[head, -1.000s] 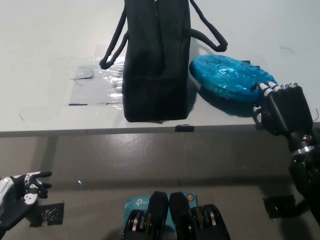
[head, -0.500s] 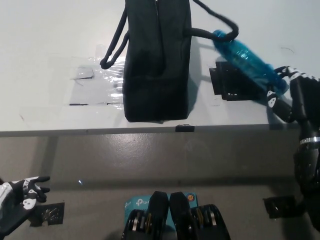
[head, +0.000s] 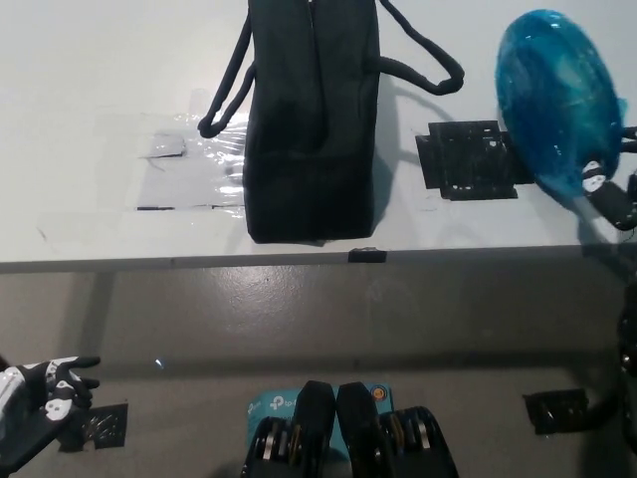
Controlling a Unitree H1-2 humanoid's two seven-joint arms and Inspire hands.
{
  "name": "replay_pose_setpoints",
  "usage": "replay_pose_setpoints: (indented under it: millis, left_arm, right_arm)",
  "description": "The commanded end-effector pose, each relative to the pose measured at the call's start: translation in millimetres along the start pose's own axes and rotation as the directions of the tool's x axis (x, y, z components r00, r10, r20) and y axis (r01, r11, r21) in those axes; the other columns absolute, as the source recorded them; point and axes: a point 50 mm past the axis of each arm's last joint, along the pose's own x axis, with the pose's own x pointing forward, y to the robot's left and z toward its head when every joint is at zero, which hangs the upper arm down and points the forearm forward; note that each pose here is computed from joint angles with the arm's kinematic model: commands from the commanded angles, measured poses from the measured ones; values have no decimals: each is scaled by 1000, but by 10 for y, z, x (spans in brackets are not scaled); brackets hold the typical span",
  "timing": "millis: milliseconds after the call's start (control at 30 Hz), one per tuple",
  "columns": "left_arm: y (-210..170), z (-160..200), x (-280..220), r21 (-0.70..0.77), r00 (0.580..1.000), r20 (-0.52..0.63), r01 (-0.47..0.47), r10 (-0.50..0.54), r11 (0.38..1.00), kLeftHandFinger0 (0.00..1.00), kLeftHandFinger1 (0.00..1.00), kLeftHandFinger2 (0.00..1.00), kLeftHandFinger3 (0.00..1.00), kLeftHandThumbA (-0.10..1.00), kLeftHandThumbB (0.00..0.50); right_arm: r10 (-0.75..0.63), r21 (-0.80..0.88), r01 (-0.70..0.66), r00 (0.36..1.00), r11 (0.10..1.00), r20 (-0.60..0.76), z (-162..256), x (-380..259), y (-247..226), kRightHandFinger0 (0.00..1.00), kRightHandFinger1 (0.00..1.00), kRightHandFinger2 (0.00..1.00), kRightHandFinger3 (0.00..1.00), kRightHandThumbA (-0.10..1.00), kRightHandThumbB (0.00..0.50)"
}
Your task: The robot uses its right hand to pick up a stack of plates kept in the middle of the desk and put it inside a bag kept next to it
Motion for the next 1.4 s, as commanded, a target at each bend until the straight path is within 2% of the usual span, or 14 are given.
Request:
replay_pose_setpoints:
  millis: [0,67,133,300,367,400,567,667,800,967,1233,1267,1300,1367]
  left_arm:
    - [84,97,-19,23,998,61,-33,32,999,643,684,756,833,-100,407]
    - [77,101,-30,22,998,62,-33,32,999,639,684,757,834,-100,403]
    - [75,98,-28,17,998,57,-34,33,999,614,673,744,831,-100,401]
    - [83,90,-31,29,998,65,-27,26,999,597,657,732,830,-100,393]
    - [81,92,-28,26,998,65,-26,24,999,600,661,733,830,-100,391]
    - [81,92,-20,36,998,63,-25,22,999,606,671,749,840,-100,403]
    - [73,77,-43,19,998,48,-28,27,999,612,672,745,845,-100,401]
    - [75,86,-39,31,998,59,-19,17,999,609,660,727,842,-100,386]
    - [70,88,-37,27,999,50,-18,17,999,617,666,732,839,-100,392]
    - [70,89,-41,32,998,59,-13,11,999,577,644,721,826,-100,406]
    - [69,83,-54,37,999,54,-11,9,999,564,633,707,822,-100,403]
    - [66,87,-66,34,999,41,-11,10,999,592,663,736,836,-100,396]
    - [68,82,-75,35,999,38,-11,9,999,594,664,738,837,-100,396]
    - [61,67,-79,30,999,39,-6,5,1000,598,665,740,838,-100,395]
  right_arm:
    - [30,285,-44,998,958,51,683,292,-236,0,0,233,42,-100,282]
    - [36,278,-52,998,959,59,721,301,-239,0,0,227,41,-100,278]
    - [44,269,-60,997,961,65,790,314,-250,0,0,233,44,-100,321]
    - [54,263,-82,992,961,111,968,336,-247,0,0,204,0,-100,287]
    - [60,266,-91,991,960,120,998,345,-248,0,0,192,0,-100,305]
    - [74,280,-112,987,953,144,1105,394,-268,0,0,203,15,-100,260]
    - [61,240,-104,982,965,181,1270,465,-308,0,0,188,0,-100,270]
    - [54,260,-115,971,959,232,1438,555,-391,0,0,156,0,-100,216]
    - [34,194,-87,965,977,262,1642,636,-453,0,0,206,4,-100,274]
    - [53,80,-83,946,993,318,1834,720,-487,0,0,276,31,-100,257]
    - [96,-53,-83,923,995,372,2118,858,-517,0,0,225,0,-100,280]
    - [112,-69,-93,919,993,377,2261,854,-513,0,0,214,0,-100,343]
    - [114,-69,-95,920,993,374,2244,851,-501,0,0,213,0,-100,346]
    - [131,-101,-100,915,990,382,2416,828,-469,0,0,60,0,-100,339]
